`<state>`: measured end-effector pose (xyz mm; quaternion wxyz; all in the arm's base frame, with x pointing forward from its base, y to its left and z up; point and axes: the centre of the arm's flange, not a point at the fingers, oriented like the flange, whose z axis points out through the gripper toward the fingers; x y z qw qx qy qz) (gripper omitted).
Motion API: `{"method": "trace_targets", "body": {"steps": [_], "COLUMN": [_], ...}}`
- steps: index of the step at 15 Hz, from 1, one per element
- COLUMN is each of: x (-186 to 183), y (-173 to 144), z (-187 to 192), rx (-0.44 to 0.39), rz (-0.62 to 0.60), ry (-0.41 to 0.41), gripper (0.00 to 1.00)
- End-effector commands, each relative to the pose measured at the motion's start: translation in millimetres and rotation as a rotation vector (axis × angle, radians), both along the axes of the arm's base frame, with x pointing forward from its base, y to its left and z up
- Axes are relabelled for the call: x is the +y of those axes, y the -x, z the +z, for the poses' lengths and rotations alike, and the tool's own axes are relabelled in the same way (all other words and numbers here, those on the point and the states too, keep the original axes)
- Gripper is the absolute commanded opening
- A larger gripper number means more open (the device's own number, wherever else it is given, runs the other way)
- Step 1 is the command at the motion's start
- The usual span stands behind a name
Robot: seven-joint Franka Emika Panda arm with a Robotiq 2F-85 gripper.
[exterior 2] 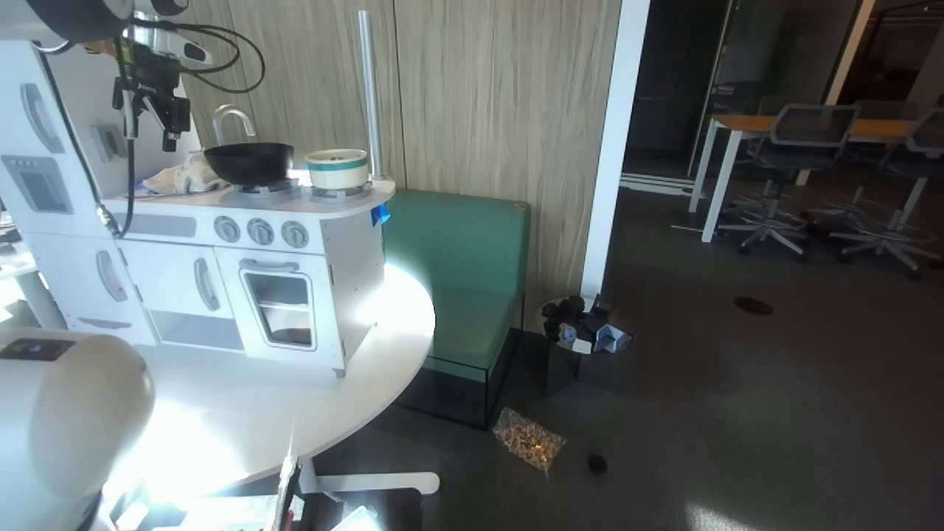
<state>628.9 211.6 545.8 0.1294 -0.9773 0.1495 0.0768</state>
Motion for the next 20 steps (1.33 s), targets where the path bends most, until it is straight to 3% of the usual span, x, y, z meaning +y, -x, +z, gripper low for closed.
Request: {"method": "trace_targets", "body": {"steps": [1, 4, 5, 6, 12, 17, 20], "x": [16.1, 31.2, 37.1, 30.6, 29.7, 82.6, 100.2], "y": [27.3, 25.1, 22.3, 14.4, 13.1, 47.5, 57.2], "z": [-15.7, -27.6, -35.2, -32.1, -38.9, -41.1, -49.5], "rx": [0.041, 0.081, 0.137, 0.104, 0.116, 0.063, 0.048], "rz": [-0.028, -0.067, -0.039, -0.028, -0.030, -0.304, -0.436], "ry": [-0.084, -0.130, -0.108, -0.096, -0.091, -0.037, 0.038], "gripper": [1.00, 1.00, 1.00, 1.00, 1.00, 1.00, 1.00]}}
